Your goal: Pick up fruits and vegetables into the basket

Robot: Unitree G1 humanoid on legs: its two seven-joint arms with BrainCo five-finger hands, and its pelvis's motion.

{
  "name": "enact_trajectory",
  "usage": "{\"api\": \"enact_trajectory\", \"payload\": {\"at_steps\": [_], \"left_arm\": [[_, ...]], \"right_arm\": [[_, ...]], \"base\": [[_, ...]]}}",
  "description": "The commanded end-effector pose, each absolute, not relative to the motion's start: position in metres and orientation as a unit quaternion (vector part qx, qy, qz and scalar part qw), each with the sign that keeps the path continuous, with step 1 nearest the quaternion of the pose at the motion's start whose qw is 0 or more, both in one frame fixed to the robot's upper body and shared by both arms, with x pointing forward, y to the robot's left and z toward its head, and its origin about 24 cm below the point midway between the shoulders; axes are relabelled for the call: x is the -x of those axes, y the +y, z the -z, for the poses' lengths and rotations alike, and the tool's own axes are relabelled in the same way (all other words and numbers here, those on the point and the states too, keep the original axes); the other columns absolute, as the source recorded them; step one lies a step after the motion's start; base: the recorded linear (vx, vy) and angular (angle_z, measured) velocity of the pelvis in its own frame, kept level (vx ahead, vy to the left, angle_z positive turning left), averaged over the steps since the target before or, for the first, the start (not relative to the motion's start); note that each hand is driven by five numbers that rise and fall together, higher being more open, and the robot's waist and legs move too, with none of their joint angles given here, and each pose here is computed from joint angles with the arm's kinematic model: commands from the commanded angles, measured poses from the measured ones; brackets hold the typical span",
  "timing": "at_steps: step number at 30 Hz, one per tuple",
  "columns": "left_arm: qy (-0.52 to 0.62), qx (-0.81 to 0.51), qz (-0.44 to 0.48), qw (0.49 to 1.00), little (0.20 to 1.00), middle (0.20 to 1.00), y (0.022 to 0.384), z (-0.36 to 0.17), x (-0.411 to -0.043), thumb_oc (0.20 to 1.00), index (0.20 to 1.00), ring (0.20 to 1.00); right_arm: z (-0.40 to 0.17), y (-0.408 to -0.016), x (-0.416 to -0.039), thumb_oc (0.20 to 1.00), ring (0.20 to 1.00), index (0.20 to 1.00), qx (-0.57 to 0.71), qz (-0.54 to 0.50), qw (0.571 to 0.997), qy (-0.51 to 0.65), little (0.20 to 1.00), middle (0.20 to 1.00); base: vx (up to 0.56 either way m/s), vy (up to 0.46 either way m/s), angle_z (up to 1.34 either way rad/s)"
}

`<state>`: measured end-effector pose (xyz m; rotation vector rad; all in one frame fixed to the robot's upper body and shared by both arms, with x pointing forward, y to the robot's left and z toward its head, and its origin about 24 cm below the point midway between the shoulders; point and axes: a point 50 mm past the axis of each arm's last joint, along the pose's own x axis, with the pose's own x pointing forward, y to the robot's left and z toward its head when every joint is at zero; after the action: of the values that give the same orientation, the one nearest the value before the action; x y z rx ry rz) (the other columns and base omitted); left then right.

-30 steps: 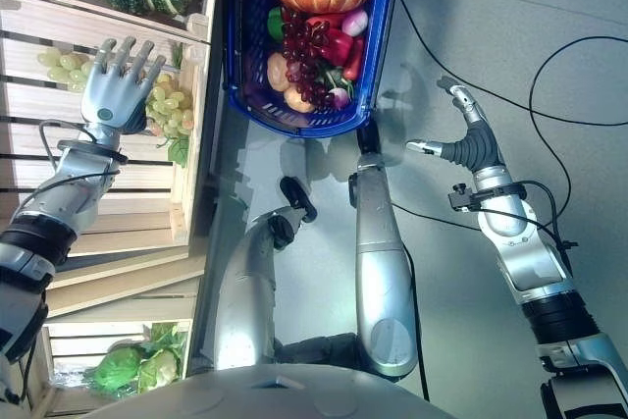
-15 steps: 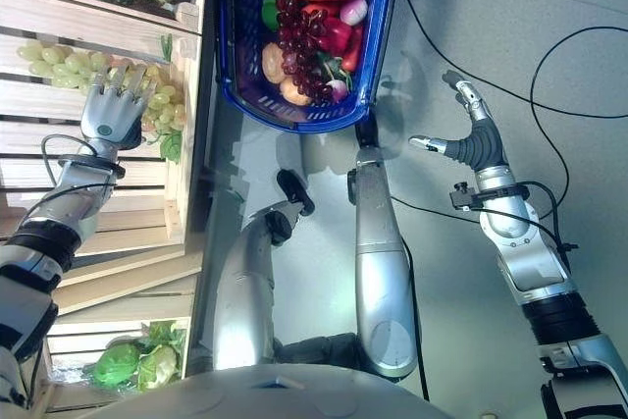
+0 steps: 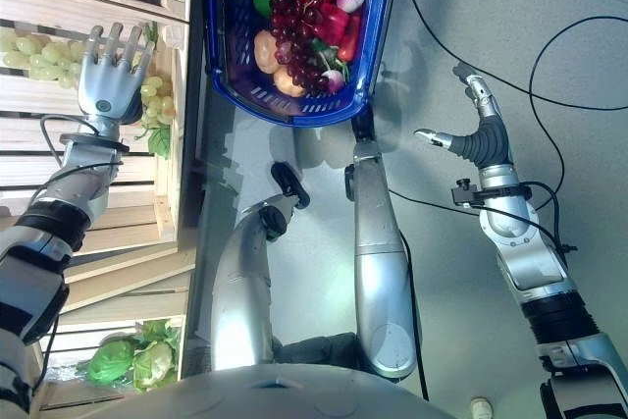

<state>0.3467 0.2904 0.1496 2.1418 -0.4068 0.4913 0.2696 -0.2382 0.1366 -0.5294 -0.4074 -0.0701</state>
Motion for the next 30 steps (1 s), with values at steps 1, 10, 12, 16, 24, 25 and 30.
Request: {"api": "enact_trajectory", "payload": {"at_steps": [1,10,12,16,24,25,30], "left_arm": [[-0.136,-0.882,-0.181,0.413,1.0,1.0,0.306,-0.141,-0.338,1.0,1.0,1.0],[-0.041,-0.884,-0.118,0.45,1.0,1.0,0.311,-0.119,-0.342,1.0,1.0,1.0],[-0.017,-0.886,-0.109,0.451,1.0,1.0,0.313,-0.113,-0.34,1.0,1.0,1.0],[0.031,-0.883,-0.098,0.457,1.0,1.0,0.32,-0.1,-0.337,1.0,1.0,1.0],[0.092,-0.879,-0.12,0.453,1.0,1.0,0.335,-0.093,-0.332,1.0,1.0,1.0],[0.099,-0.879,-0.123,0.451,1.0,1.0,0.336,-0.092,-0.331,1.0,1.0,1.0],[0.116,-0.883,-0.139,0.433,1.0,1.0,0.34,-0.093,-0.33,1.0,1.0,1.0]], "right_arm": [[-0.146,-0.227,-0.264,1.0,1.0,1.0,0.245,0.021,0.938,-0.246,1.0,1.0],[-0.147,-0.227,-0.267,1.0,1.0,1.0,0.246,0.02,0.937,-0.246,1.0,1.0],[-0.147,-0.227,-0.268,1.0,1.0,1.0,0.244,0.02,0.938,-0.246,1.0,1.0],[-0.149,-0.227,-0.269,1.0,1.0,1.0,0.241,0.021,0.938,-0.247,1.0,1.0],[-0.154,-0.225,-0.274,1.0,1.0,1.0,0.235,0.027,0.939,-0.25,1.0,1.0],[-0.154,-0.226,-0.275,1.0,1.0,1.0,0.235,0.028,0.939,-0.25,1.0,1.0],[-0.155,-0.225,-0.277,1.0,1.0,1.0,0.235,0.033,0.939,-0.25,1.0,1.0]], "base": [[0.0,0.0,0.0],[0.0,0.001,0.0],[0.0,0.0,0.0],[0.0,0.0,0.0],[-0.01,-0.002,0.0],[0.0,0.0,0.0],[-0.01,0.003,0.01]]}}
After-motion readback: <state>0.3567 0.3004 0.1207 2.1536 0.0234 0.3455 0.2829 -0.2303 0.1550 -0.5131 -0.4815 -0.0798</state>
